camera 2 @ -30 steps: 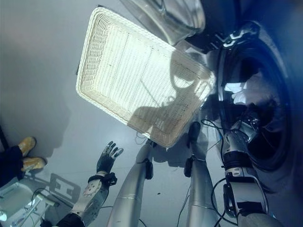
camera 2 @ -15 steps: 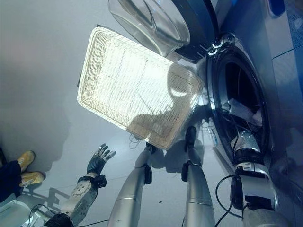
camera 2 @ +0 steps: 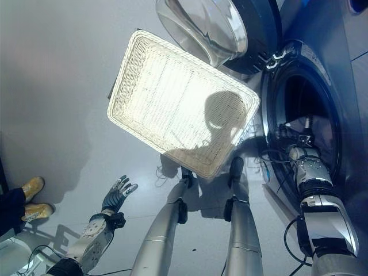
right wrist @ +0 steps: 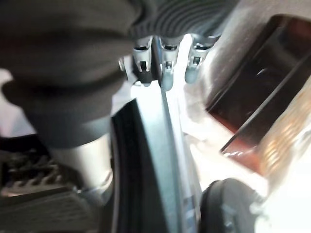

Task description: Put the clothes into the washing machine.

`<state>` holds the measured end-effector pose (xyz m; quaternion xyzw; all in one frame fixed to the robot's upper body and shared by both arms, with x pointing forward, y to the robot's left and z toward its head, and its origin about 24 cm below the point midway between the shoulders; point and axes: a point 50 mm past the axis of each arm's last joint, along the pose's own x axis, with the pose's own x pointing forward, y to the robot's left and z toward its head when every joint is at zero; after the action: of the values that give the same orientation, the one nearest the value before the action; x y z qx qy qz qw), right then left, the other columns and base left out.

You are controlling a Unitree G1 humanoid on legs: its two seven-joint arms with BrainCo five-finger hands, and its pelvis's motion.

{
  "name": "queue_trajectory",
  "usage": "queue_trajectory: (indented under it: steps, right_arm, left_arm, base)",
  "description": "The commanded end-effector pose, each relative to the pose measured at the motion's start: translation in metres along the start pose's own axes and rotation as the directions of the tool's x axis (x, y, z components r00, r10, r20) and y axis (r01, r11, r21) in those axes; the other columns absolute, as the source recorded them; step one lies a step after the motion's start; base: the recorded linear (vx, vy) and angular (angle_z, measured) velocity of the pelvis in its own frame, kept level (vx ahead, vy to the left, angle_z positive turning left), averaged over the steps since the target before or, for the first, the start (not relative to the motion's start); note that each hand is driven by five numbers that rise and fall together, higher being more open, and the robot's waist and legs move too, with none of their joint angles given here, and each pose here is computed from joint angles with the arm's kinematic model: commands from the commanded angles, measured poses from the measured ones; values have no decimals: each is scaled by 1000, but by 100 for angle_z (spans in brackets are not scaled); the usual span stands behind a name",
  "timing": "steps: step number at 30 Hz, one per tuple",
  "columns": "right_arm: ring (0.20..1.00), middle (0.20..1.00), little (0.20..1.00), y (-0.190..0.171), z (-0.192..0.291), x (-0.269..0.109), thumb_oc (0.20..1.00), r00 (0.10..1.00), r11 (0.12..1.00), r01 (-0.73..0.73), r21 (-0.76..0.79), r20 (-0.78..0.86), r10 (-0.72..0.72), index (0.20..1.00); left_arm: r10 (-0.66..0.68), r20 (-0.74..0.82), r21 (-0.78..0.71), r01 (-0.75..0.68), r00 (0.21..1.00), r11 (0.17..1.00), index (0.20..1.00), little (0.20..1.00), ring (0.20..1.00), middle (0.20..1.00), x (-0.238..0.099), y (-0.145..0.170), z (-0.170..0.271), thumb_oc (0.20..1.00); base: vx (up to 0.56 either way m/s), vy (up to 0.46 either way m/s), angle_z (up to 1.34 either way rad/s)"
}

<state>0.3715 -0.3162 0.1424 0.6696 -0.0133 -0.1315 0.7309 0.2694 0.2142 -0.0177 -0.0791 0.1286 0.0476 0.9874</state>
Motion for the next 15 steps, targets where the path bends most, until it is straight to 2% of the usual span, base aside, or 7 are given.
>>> queue_trajectory:
  steps: [1,4,9,10,11,13,15]
  right_arm:
    - [1000,1000,1000,23,37,-9,1000,982,988,-156,-10,102,156,1000]
    - [1000,1000,1000,16,17,-5,1000,972,974,-226,20,74,224,1000]
    - [1000,1000,1000,-3,7,-6,1000,976,976,-217,-8,33,217,1000]
    - [1000,1000,1000,-13,4,-6,1000,984,982,-175,-68,16,177,1000]
    - [1000,1000,1000,-31,-1,-7,1000,996,957,-86,-277,-20,84,1000]
    - [1000,1000,1000,-41,-3,-8,1000,999,928,-49,-370,-25,43,1000]
    - [1000,1000,1000,-56,-1,-11,1000,1000,830,-10,-558,-26,-5,1000]
  left_arm:
    - [30,11,-60,-29,999,998,1000,1000,1000,1000,-4,3,-5,1000]
    - [23,2,-74,-22,1000,997,1000,1000,1000,1000,-3,-5,-8,1000]
    - [44,-24,-59,-45,999,997,1000,1000,1000,1000,-8,-3,-18,1000]
    - [56,-23,-52,-57,998,997,1000,1000,1000,1000,-8,-2,-19,1000]
    - [83,-34,-41,-84,996,996,1000,1000,1000,1000,-8,2,-21,1000]
    - [92,-41,-24,-93,995,995,1000,1000,1000,1000,-9,4,-22,1000]
    - [113,-61,-8,-113,992,994,1000,1000,1000,1000,-9,16,-24,1000]
  base:
    - [-55,127,4]
    - [-63,117,-1]
    - [-64,192,-5]
    - [-95,251,-16]
    - [-79,211,-15]
    - [-55,149,-13]
    - [-50,143,-7]
